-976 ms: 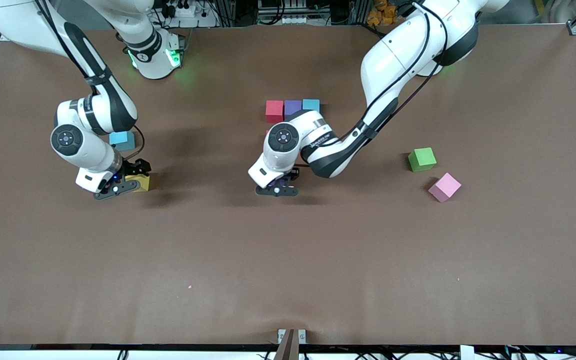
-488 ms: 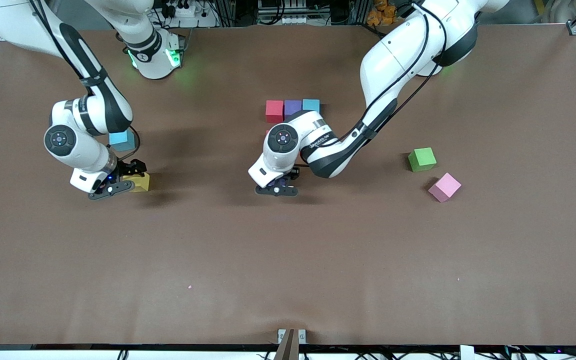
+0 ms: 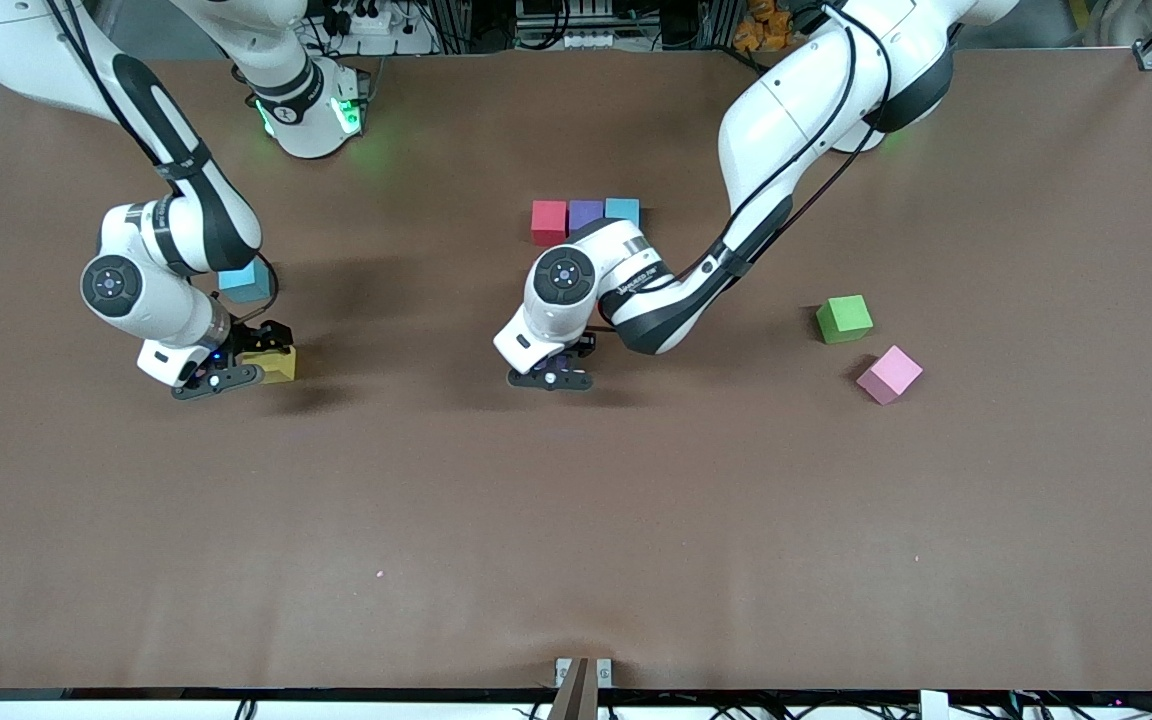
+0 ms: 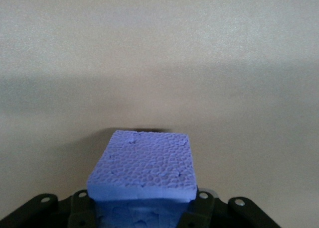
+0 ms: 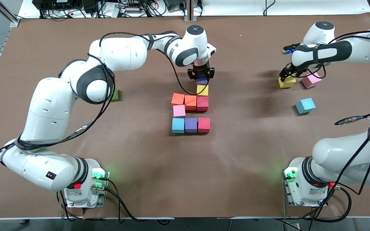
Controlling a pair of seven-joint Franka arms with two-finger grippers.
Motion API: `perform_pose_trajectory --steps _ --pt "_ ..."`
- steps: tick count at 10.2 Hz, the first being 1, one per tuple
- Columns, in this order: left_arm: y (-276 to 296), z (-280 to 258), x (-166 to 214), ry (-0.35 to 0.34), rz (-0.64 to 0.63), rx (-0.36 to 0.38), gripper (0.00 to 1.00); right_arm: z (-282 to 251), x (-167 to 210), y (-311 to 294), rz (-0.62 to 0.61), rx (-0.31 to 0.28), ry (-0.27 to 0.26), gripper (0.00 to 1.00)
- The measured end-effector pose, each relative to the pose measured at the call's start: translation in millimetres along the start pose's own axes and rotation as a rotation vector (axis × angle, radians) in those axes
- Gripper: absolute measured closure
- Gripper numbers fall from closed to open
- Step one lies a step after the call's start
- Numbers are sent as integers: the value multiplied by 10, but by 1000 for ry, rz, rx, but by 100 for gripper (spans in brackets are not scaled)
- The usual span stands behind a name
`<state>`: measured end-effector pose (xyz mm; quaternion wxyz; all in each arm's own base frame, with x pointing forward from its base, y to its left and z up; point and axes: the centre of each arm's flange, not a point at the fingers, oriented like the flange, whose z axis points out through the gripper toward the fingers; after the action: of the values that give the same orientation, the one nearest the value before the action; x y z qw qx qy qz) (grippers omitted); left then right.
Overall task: Form number 2 with 11 blocks
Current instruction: 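Grasp another yellow cube with the right gripper while the left gripper lowers blue, then place the blue cube below the yellow cube while the right gripper lifts yellow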
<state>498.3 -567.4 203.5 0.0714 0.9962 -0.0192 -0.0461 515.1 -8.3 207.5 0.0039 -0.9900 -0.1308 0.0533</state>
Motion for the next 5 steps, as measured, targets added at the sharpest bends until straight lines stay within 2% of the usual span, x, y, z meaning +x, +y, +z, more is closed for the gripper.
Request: perform_pose_trajectory --steps 5 --pt "-17 57 4 -6 -3 3 42 -12 18 12 12 8 6 0"
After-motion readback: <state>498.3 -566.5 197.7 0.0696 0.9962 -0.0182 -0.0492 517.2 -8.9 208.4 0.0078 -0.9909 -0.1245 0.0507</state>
